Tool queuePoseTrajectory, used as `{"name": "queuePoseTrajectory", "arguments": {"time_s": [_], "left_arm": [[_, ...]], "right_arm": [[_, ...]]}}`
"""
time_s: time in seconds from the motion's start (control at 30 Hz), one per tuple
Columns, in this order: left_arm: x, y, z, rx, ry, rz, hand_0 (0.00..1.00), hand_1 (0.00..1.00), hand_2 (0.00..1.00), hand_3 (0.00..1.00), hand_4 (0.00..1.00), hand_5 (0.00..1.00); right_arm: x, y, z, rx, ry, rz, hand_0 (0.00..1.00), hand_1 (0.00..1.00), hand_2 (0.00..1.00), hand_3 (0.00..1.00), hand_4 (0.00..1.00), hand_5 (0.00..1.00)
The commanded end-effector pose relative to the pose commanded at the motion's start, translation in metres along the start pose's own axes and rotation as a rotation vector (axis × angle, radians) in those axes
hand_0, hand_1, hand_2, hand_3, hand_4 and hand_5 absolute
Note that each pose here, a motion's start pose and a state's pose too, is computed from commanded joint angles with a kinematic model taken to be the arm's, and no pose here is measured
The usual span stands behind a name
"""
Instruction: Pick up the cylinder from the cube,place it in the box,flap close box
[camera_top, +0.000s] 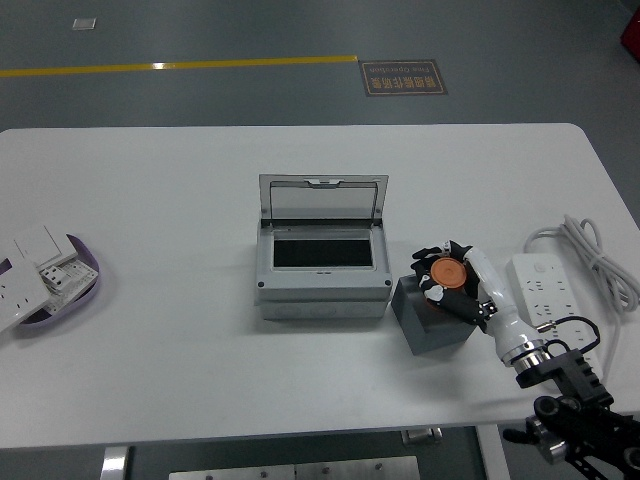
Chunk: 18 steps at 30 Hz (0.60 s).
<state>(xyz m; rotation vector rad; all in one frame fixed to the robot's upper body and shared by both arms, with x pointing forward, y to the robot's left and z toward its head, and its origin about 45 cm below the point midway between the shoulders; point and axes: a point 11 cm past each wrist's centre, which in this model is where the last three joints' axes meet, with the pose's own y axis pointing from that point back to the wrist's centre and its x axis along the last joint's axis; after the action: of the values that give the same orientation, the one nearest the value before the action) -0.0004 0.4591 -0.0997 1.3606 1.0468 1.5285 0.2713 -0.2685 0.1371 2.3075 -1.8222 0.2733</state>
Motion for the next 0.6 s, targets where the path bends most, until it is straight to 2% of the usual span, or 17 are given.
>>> {"name": "queuePoseTrajectory", "arguments": {"time_s": [0.07, 0.1, 0.27, 0.3, 0.4, 0.6], "left_arm": [[0.000, 0.000, 0.000, 0.000, 0.000, 0.000, 0.592, 0.629, 0.620, 0.639, 0.697, 0.213], [0.000, 0.000, 0.000, 0.000, 0.000, 0.000, 0.592, 0.629, 0.619, 0.639, 0.698, 0.207], [0.000, 0.000, -0.001, 0.001, 0.001, 0.000, 0.592, 0.629, 0.619, 0.639, 0.698, 0.207], [0.000, 0.000, -0.001, 0.001, 0.001, 0.000, 0.592, 0.629, 0.619, 0.639, 0.700, 0.204], [-0.001, 0.000, -0.002, 0.003, 0.001, 0.000, 0.592, 0.629, 0.619, 0.639, 0.700, 0.204], [-0.002, 0.000, -0.004, 0.007, 0.001, -0.003, 0.592, 0.628, 0.619, 0.639, 0.700, 0.203]], "right_arm": [[0.000, 0.000, -0.001, 0.003, 0.001, 0.003, 0.502, 0.499, 0.449, 0.421, 0.141, 0.002], [0.001, 0.000, -0.001, 0.005, 0.002, 0.005, 0.408, 0.431, 0.390, 0.330, 0.002, 0.002], [0.002, -0.004, -0.008, 0.029, -0.004, 0.027, 0.408, 0.431, 0.390, 0.330, 0.002, 0.002], [0.002, -0.006, -0.011, 0.038, -0.005, 0.033, 0.358, 0.372, 0.338, 0.256, 0.002, 0.002], [0.001, -0.012, -0.020, 0.065, 0.003, 0.048, 0.358, 0.372, 0.338, 0.256, 0.002, 0.002], [-0.025, -0.039, -0.048, 0.124, 0.072, 0.005, 0.361, 0.352, 0.315, 0.235, 0.002, 0.002]]}}
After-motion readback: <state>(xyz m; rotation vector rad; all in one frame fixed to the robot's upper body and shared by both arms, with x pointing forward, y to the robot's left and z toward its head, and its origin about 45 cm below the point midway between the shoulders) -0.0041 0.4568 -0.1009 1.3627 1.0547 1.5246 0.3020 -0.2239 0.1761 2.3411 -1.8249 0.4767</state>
